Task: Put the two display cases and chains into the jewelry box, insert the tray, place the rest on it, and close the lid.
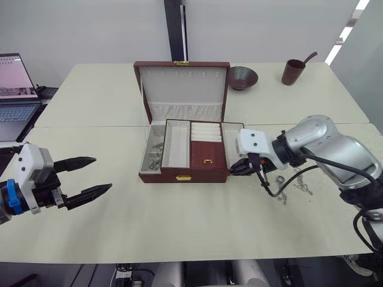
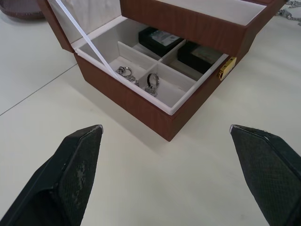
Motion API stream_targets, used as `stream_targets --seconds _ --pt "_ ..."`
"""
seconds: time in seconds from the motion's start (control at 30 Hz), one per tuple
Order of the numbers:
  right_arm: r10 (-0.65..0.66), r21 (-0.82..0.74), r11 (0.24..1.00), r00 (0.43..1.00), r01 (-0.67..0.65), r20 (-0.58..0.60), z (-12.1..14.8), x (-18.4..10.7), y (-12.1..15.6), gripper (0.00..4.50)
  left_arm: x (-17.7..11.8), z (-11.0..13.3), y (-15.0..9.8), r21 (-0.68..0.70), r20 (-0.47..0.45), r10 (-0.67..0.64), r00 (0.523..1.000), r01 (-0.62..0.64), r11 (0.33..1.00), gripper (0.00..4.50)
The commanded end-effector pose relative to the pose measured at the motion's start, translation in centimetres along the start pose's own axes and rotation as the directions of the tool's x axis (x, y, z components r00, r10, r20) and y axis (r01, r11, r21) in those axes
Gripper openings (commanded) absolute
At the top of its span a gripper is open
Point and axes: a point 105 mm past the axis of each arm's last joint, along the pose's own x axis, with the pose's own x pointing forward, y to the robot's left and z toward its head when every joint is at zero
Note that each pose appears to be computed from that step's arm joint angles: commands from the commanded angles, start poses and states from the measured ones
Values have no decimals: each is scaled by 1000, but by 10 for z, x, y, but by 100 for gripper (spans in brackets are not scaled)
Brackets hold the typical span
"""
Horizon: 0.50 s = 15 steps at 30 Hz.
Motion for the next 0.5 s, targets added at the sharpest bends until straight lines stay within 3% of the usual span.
stream_targets --seconds 0.03,0.5 --pt "-51 -70 996 999 52 10 15 6 -14 1 2 4 1 25 15 -3 1000 3 1000 450" --pt "21 -98 995 999 -18 34 39 42 -15 1 4 3 8 40 10 1 1000 -2 999 450"
